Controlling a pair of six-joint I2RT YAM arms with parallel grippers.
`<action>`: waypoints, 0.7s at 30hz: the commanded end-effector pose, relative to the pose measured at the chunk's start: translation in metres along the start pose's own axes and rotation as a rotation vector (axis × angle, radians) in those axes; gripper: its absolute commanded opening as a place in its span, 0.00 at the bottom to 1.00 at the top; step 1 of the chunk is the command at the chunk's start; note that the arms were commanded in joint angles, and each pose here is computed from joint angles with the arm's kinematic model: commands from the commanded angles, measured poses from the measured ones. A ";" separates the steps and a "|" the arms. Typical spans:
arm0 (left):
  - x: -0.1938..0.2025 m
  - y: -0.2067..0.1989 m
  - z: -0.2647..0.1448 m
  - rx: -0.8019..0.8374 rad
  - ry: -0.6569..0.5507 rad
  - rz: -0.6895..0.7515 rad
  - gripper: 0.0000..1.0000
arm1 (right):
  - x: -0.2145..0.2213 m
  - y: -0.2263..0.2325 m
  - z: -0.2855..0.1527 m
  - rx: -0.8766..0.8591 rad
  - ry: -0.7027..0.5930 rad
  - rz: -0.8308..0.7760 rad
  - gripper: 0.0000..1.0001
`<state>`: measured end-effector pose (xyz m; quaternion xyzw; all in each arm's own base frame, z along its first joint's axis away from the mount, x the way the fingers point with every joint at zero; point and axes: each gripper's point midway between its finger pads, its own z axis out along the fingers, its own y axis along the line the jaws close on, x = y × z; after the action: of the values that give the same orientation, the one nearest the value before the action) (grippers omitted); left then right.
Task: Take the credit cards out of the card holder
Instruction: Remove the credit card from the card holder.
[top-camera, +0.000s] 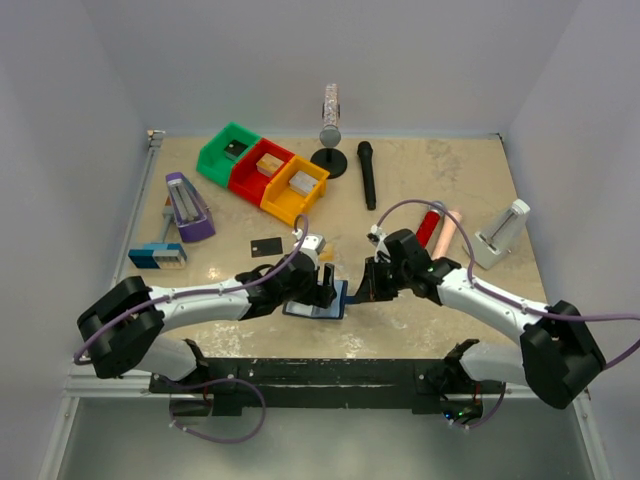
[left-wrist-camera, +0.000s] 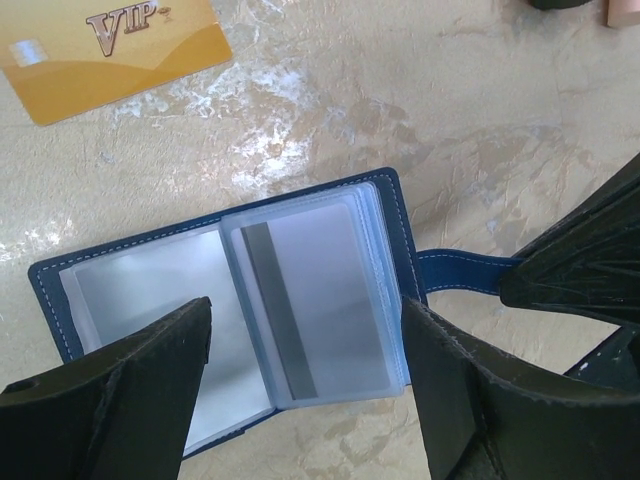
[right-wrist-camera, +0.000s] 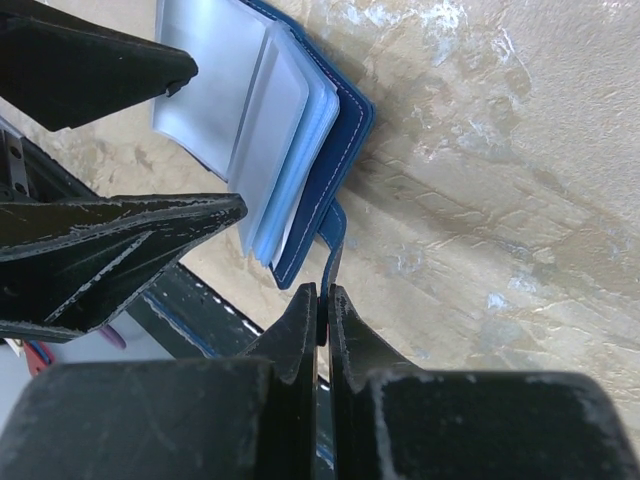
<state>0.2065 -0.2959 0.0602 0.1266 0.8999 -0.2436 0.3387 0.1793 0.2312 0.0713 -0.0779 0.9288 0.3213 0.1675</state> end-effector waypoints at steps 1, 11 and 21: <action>-0.015 -0.008 0.001 0.005 -0.032 0.008 0.81 | -0.006 0.012 -0.004 -0.063 -0.031 -0.038 0.00; -0.017 -0.009 0.004 -0.012 -0.028 0.019 0.81 | -0.011 0.021 -0.012 -0.097 -0.060 -0.059 0.00; -0.011 0.000 0.003 -0.053 0.001 0.024 0.79 | -0.013 0.025 -0.017 -0.105 -0.067 -0.068 0.00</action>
<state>0.2094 -0.2936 0.0554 0.1261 0.9090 -0.2198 0.3309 0.1782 0.2361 0.0879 -0.0905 0.9149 0.3471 0.1849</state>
